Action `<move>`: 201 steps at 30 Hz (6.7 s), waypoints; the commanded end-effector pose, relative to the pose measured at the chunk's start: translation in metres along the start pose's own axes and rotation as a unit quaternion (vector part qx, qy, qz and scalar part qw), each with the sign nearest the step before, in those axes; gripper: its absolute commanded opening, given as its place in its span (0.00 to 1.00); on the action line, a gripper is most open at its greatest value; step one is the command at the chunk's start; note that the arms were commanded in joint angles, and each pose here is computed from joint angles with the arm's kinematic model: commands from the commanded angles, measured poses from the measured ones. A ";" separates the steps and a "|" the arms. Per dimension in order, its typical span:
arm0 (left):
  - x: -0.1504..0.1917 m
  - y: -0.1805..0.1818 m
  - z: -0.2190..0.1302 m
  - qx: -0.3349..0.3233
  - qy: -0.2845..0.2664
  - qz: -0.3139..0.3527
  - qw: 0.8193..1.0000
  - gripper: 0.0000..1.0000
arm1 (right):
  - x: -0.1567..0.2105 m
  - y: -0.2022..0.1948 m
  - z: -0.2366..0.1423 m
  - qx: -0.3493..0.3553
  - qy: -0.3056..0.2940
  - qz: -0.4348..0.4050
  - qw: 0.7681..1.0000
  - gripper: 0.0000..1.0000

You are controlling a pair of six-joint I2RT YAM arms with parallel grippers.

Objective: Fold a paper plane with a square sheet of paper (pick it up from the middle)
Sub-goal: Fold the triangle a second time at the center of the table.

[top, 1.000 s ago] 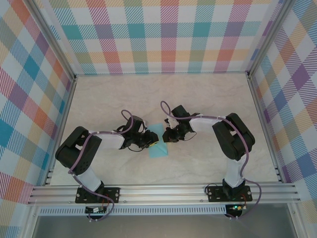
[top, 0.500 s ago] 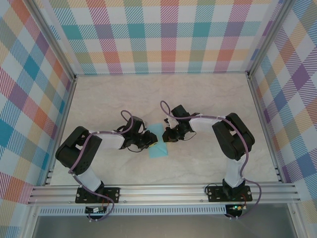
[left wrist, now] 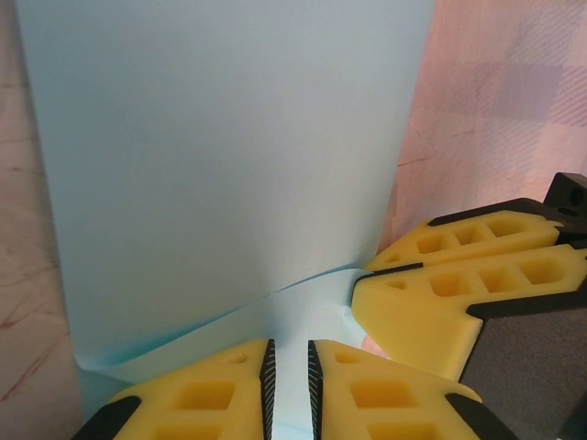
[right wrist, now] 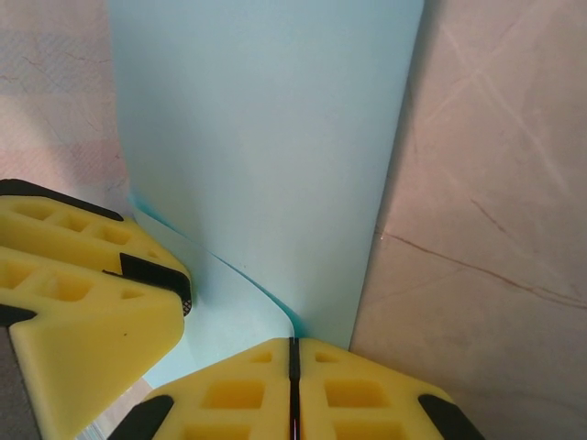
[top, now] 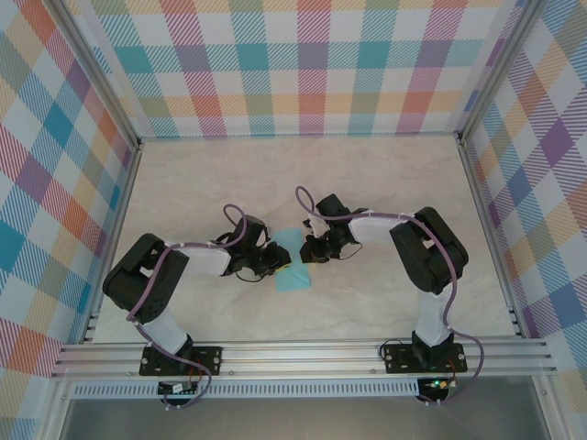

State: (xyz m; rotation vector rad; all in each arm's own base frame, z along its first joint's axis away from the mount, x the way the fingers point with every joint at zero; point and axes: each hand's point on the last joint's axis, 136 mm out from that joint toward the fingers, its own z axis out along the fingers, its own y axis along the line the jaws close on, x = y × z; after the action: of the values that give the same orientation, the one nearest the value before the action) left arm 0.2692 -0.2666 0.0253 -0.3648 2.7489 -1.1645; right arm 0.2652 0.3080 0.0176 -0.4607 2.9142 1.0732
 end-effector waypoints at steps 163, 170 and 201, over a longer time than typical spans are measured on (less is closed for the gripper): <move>0.042 0.029 0.021 -0.089 0.019 -0.005 0.996 0.11 | 0.052 0.021 -0.021 0.008 0.011 0.024 1.000 0.06; 0.041 0.027 0.019 -0.089 0.019 -0.002 0.996 0.11 | 0.054 0.031 -0.021 -0.017 0.020 0.020 0.999 0.08; -0.014 0.034 0.001 -0.090 -0.059 -0.030 0.994 0.12 | 0.100 -0.055 0.007 0.145 0.101 0.090 0.980 0.06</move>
State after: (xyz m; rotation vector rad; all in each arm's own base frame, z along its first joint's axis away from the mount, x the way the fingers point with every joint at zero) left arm 0.2575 -0.2740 0.0176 -0.4153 2.7762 -1.0670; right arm 0.2060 0.2916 0.0118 -0.3777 3.0799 0.9926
